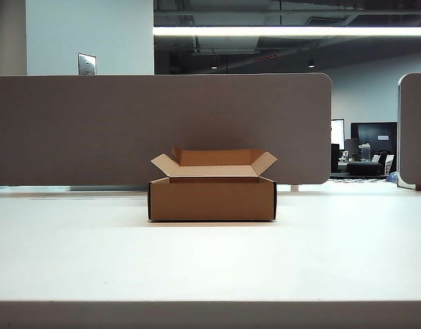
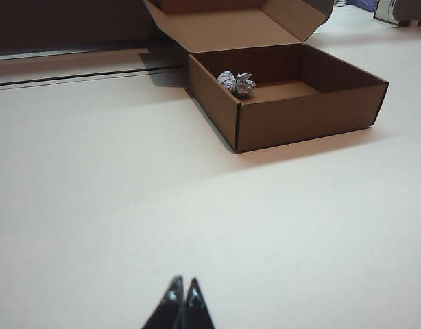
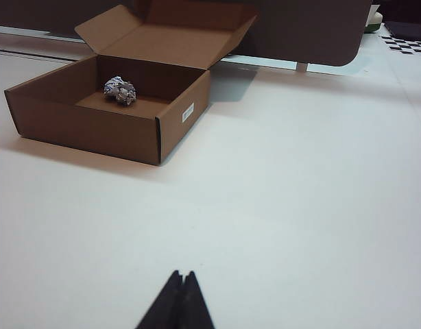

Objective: Pick up all the paper balls on the table and put them in the paper box.

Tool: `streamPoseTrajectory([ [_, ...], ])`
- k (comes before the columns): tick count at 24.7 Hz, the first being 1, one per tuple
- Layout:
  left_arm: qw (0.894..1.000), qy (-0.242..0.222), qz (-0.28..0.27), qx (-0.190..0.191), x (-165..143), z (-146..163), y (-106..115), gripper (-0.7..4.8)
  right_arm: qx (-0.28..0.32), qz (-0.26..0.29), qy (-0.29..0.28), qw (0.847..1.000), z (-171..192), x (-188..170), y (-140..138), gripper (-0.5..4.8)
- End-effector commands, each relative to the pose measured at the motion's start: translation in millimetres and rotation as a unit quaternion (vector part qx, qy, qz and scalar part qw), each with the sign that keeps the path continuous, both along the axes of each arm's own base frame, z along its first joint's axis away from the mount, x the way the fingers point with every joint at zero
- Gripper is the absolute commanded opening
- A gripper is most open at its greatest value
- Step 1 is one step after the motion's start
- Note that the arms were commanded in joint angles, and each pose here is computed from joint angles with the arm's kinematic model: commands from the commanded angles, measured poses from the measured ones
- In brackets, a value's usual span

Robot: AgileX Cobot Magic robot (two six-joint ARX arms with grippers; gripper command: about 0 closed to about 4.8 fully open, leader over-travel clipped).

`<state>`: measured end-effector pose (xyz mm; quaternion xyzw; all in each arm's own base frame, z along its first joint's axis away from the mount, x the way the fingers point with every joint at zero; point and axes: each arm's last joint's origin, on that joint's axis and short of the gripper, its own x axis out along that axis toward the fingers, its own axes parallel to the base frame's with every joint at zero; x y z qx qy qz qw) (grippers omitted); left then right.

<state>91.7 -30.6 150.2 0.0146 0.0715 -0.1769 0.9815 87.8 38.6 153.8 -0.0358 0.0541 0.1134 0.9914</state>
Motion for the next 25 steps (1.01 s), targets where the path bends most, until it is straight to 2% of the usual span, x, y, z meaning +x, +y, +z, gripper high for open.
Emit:
streamPoseTrajectory([
  [1,1.0,-0.014,0.005,0.0,0.3,3.2,0.4,-0.06,0.003,0.001,-0.006,1.0,-0.1,0.2,0.3,-0.01],
  [4,0.999,-0.026,0.043,0.012,1.1,4.8,2.5,-0.06,0.004,0.001,-0.006,1.0,0.0,0.2,0.3,-0.01],
  [6,0.997,-0.018,0.079,0.017,1.4,3.2,4.6,-0.05,0.004,0.001,-0.006,1.0,0.0,0.2,0.3,-0.01],
  [9,0.995,-0.005,0.098,0.026,1.3,0.5,5.9,-0.05,0.004,0.001,-0.006,1.0,0.0,0.2,0.3,-0.01],
  [25,0.995,0.001,0.1,0.029,1.1,-0.8,6.0,-0.05,0.004,0.001,-0.006,1.0,0.0,0.2,0.3,-0.01],
])
